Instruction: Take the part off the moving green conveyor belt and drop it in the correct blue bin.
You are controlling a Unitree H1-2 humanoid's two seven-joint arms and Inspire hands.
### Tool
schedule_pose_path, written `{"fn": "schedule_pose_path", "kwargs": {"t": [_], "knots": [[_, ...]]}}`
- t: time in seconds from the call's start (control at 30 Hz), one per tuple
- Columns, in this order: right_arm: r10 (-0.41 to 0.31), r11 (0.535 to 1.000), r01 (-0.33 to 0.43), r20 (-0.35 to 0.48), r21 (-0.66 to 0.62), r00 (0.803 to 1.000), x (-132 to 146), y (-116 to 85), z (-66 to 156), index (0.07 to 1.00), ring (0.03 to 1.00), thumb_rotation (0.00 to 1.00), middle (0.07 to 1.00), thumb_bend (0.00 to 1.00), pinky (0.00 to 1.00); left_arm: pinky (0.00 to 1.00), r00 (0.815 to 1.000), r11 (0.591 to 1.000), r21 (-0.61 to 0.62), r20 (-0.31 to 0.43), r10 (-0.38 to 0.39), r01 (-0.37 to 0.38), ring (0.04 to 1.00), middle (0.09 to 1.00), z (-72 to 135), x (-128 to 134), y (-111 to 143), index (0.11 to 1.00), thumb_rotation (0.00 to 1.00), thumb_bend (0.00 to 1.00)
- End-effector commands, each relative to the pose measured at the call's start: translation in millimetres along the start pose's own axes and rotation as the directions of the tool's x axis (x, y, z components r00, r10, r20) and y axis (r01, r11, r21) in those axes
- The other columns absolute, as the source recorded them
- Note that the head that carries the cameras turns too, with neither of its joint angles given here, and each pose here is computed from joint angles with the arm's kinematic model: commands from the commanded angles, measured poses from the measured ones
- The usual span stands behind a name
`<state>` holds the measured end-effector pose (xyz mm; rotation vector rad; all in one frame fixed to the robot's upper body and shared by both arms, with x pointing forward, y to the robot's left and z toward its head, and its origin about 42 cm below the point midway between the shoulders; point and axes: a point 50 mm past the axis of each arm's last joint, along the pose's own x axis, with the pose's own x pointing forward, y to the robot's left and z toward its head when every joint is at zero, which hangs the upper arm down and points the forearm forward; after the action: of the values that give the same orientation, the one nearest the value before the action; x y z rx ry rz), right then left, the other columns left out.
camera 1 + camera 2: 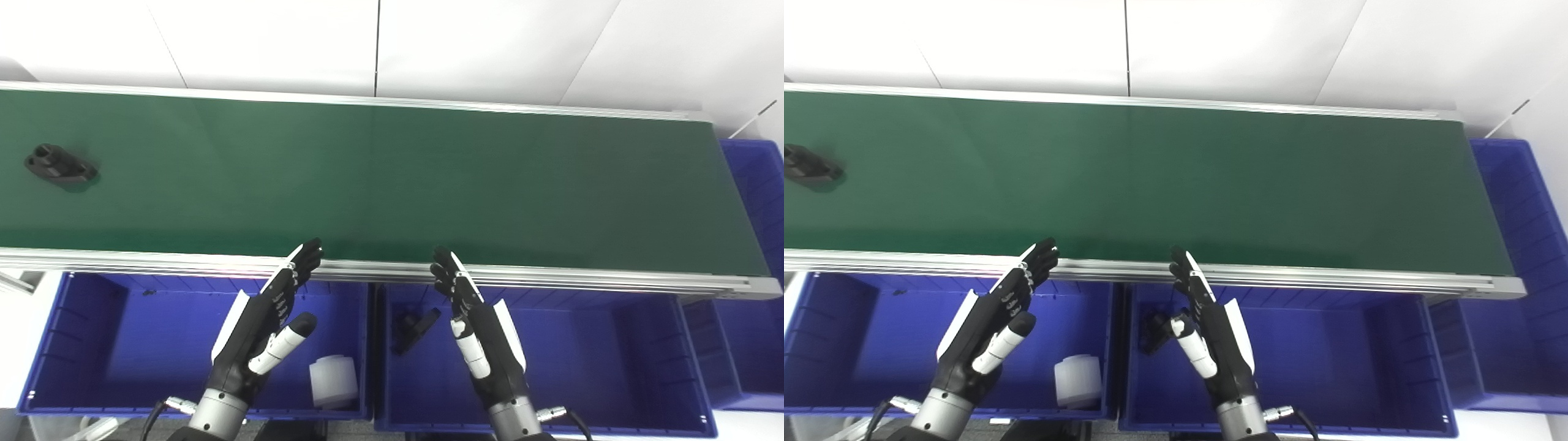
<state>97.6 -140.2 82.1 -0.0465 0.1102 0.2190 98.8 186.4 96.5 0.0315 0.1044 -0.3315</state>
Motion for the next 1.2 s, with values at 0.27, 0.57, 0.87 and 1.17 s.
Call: {"fn": "schedule_pose_path", "kwargs": {"t": [0.27,0.57,0.87,1.17], "knots": [[0.012,1.000,-0.012,0.012,-0.004,1.000,1.0,1.5,4.8,0.956,0.942,1.00,0.959,0.89,0.93,0.97,0.999,1.000,0.019,0.042,-0.012,0.011,0.942,0.927,9.0,1.1,-0.2,0.928,0.80,0.71],[0.014,1.000,-0.014,0.010,-0.002,1.000,1.1,2.0,4.5,0.952,0.932,1.00,0.954,0.88,0.92,0.98,0.999,1.000,0.012,0.036,-0.015,0.014,0.944,0.929,8.0,1.5,-0.3,0.928,0.80,0.71],[0.017,1.000,-0.017,0.007,-0.004,1.000,1.3,2.3,3.5,0.952,0.932,1.00,0.955,0.88,0.92,0.99,0.999,1.000,0.009,0.034,-0.020,0.020,0.952,0.936,6.8,1.9,0.4,0.932,0.79,0.70],[0.018,1.000,-0.018,0.006,0.003,1.000,1.6,2.6,3.0,0.954,0.936,1.00,0.959,0.88,0.92,0.99,0.999,1.000,0.006,0.028,-0.026,0.026,0.952,0.934,6.6,1.5,1.0,0.933,0.79,0.70]]}}
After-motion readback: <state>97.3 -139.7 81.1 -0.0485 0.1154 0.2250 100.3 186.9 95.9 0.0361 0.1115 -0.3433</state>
